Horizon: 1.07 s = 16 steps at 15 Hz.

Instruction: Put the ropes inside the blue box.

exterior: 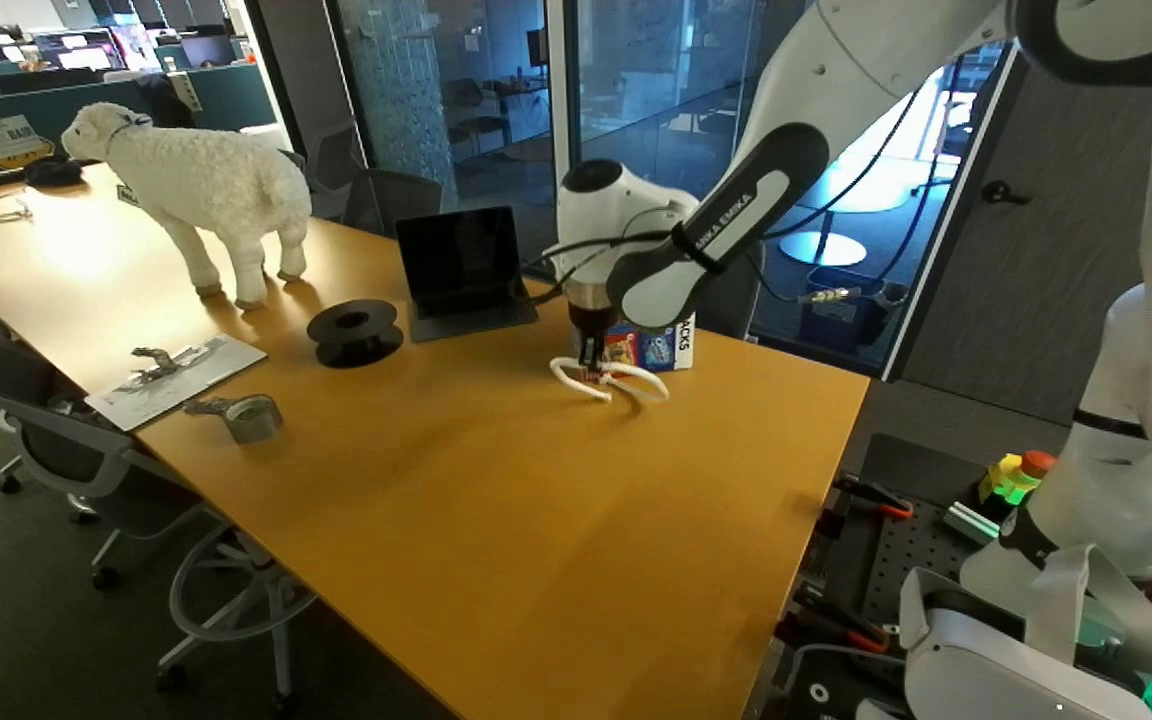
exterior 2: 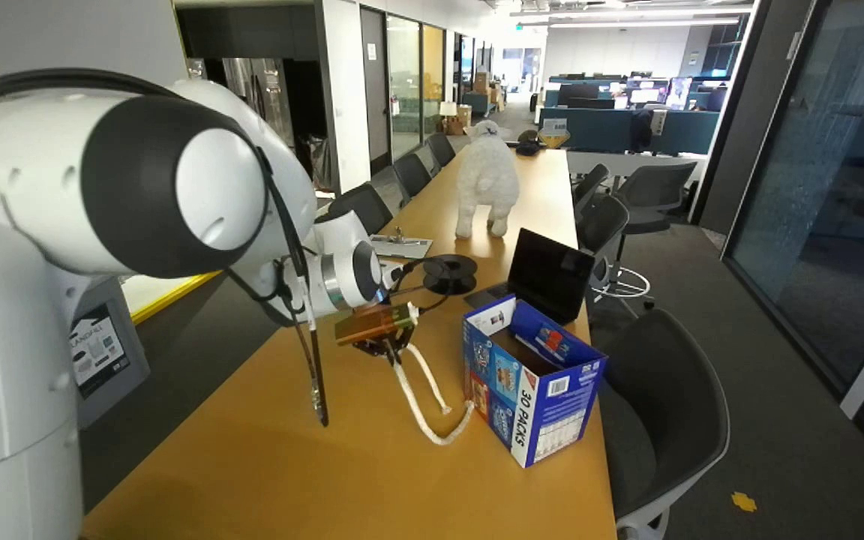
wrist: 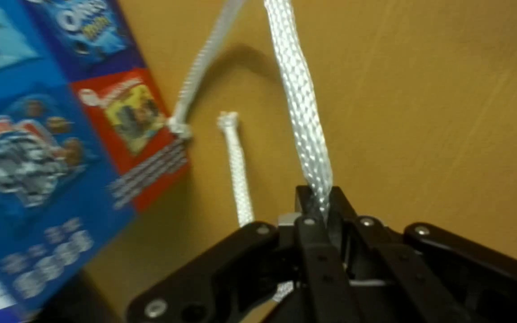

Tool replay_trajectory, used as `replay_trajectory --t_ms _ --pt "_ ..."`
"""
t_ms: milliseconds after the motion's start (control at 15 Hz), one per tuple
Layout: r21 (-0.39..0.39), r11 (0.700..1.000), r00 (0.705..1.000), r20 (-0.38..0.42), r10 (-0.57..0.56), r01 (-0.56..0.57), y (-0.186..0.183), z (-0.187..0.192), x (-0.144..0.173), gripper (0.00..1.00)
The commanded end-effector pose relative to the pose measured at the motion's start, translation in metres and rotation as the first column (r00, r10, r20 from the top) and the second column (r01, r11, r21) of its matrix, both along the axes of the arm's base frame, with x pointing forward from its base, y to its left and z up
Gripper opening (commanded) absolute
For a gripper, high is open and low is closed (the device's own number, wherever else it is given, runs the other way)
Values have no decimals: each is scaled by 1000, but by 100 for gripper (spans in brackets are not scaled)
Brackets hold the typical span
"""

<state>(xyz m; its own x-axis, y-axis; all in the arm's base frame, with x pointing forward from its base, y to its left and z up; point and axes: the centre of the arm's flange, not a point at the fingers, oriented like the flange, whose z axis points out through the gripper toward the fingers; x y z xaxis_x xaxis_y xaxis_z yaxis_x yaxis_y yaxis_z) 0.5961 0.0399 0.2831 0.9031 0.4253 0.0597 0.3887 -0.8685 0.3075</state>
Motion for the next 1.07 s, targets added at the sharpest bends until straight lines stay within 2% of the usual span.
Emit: replay_trajectory --t_ms 0,200,333,733,867,1000 --pt "-92 984 984 108 -142 153 -36 95 17 9" --pt "-132 948 944 203 -261 290 -71 175 27 8" --pt "-151 912 905 265 -334 381 -89 231 29 8" --pt "-160 781 747 457 -483 603 -120 394 30 8" --pt "-135 756 702 502 -505 640 -123 426 27 8" --pt "-120 741 672 536 -512 661 -122 440 27 8"
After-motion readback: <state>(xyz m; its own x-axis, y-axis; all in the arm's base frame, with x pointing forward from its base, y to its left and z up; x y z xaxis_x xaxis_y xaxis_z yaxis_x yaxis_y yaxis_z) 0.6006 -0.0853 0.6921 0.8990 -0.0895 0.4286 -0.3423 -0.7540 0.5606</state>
